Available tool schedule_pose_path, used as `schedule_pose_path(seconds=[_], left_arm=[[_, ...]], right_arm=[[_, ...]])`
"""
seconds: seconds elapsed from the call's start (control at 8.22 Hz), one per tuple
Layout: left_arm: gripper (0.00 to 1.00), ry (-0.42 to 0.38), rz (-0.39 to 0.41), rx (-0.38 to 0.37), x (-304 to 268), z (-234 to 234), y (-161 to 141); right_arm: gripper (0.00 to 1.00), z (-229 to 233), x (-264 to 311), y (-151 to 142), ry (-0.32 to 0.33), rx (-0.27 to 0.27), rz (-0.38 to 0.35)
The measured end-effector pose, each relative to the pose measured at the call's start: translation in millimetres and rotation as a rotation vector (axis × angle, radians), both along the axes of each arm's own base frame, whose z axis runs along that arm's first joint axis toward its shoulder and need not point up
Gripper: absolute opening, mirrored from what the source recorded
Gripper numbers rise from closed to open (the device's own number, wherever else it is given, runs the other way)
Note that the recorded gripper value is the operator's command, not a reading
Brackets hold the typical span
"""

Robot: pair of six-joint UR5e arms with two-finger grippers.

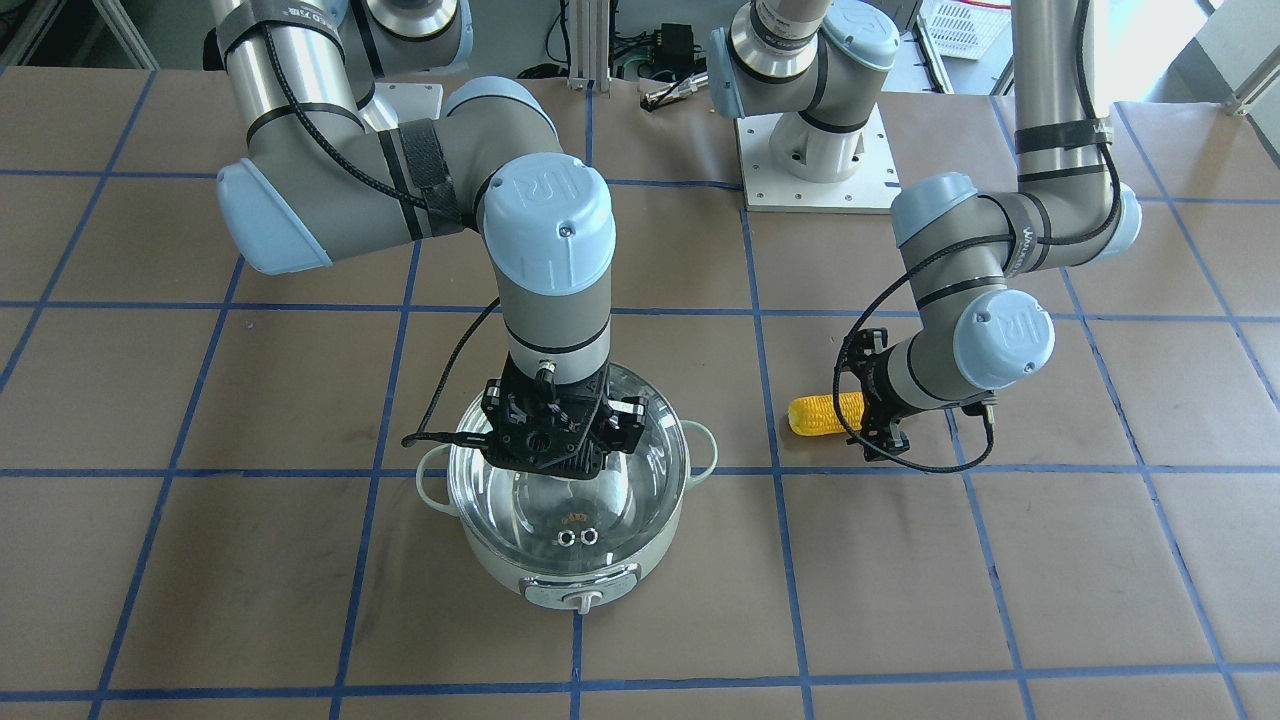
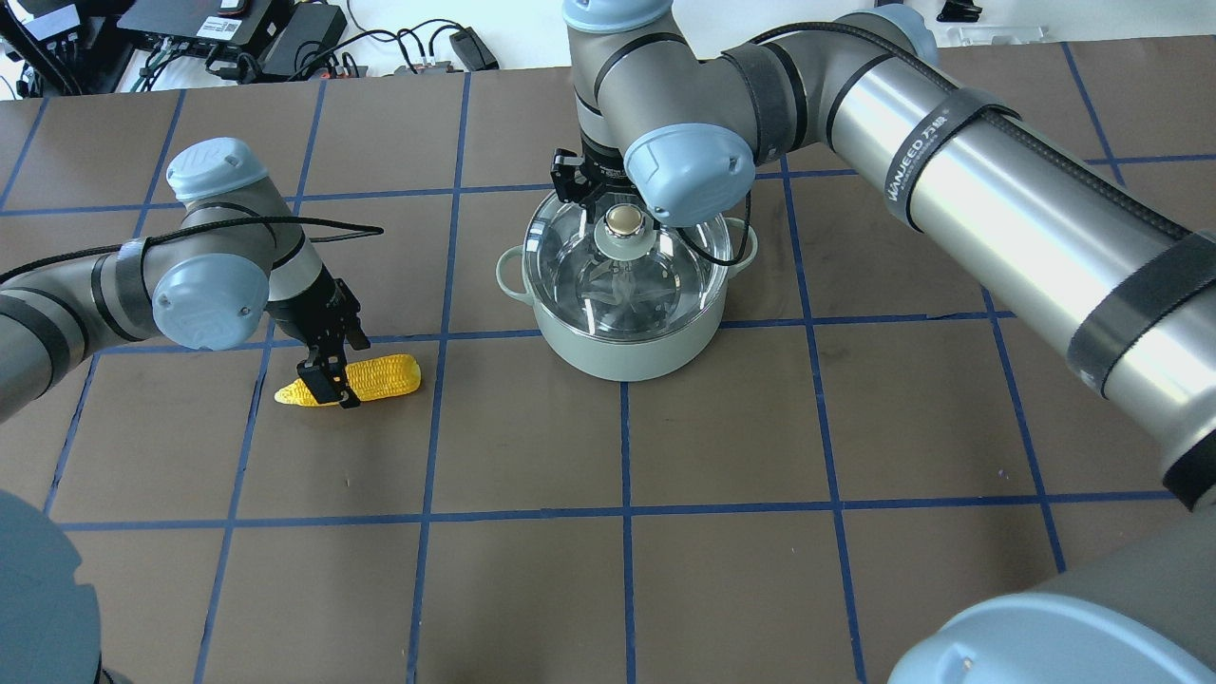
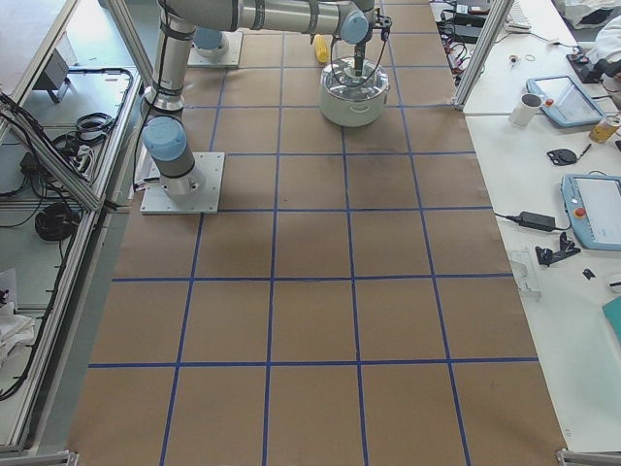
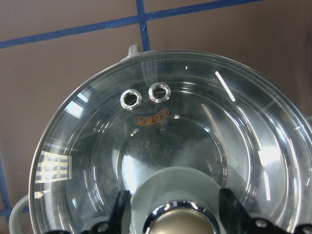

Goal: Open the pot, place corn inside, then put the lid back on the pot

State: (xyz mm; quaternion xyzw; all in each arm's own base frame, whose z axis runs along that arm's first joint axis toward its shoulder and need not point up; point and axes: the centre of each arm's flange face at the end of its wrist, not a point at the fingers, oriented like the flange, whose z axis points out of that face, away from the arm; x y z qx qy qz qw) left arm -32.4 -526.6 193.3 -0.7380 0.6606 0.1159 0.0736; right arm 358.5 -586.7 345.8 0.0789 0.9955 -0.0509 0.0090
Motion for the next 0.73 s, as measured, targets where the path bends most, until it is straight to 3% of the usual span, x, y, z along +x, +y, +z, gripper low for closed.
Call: schedule_pose_path(seconds=[0.24,0.37,0.49,0.73], left_arm=[[1.00,0.003,-0.005,0.008,0.2,-5.7,-0.5],[0.95,0.005,-0.006,0.013,0.4,-8.3,-0.8],[0.81,0.007,-0.007,0.016,0.5,-9.7,-0.7],[0.59,0.006,-0.009,0.019,0.7,-10.9,-0.7]], right_arm=[[0.25,0.2,-0.2,0.1,0.000,0.002,0.000],[0.09,0.7,-0.3,0.1,0.000,0.002,0.001],[0.00,1.5,-0.2,0.0,0.000,0.001,0.004],[0.00,5.8,-0.4,0.4,-0.001,-0.004,0.009]])
